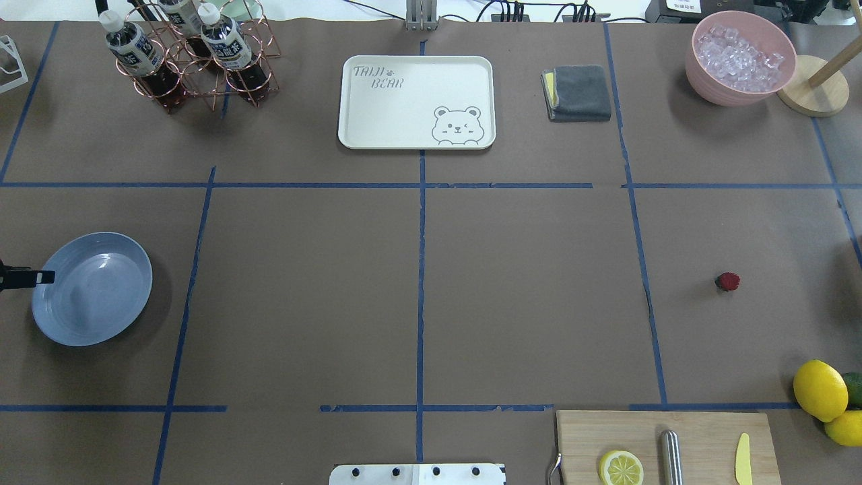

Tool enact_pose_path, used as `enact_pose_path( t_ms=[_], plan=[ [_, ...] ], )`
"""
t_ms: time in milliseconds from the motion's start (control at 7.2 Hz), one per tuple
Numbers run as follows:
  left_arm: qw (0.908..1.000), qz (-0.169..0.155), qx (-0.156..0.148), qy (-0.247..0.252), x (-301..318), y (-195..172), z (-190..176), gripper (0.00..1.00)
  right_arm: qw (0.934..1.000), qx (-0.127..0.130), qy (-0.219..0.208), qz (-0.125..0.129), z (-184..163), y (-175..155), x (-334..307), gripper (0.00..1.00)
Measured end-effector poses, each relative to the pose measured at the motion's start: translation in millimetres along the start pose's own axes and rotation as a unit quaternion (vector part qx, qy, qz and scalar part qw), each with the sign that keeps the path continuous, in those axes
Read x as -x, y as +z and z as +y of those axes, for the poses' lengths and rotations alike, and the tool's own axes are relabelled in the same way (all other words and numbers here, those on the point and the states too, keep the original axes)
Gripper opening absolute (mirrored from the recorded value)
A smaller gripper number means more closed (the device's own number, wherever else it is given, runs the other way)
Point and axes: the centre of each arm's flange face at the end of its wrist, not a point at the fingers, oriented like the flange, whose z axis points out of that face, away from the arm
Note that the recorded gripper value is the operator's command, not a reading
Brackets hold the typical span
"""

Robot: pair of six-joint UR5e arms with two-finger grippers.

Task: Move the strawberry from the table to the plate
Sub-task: 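Grasp the rim of the light blue plate with the left gripper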

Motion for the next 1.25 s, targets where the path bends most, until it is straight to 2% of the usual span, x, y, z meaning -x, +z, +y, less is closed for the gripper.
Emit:
enact_pose_path(
  t_ms=[139,694,972,1250],
  plan=[
    [1.0000,0.002,0.001,0.002,0.5,2.8,3.8,0.00,1.0000,0.000,0.000,0.000,0.0,0.0,0.0,1.00],
    [0.9993,0.038,-0.003,0.005,-28.9,-5.2,-5.3,0.00,1.0000,0.000,0.001,0.000,0.3,0.2,-0.1,1.00],
    [0.9964,0.076,0.013,-0.035,-102.9,-12.3,-34.2,0.00,1.0000,0.001,0.002,-0.001,4.6,1.6,-1.7,1.00],
    [0.9939,0.081,0.020,-0.072,-217.7,13.2,-87.8,0.00,1.0000,-0.001,0.001,-0.001,10.1,3.3,-3.6,1.00]
  ],
)
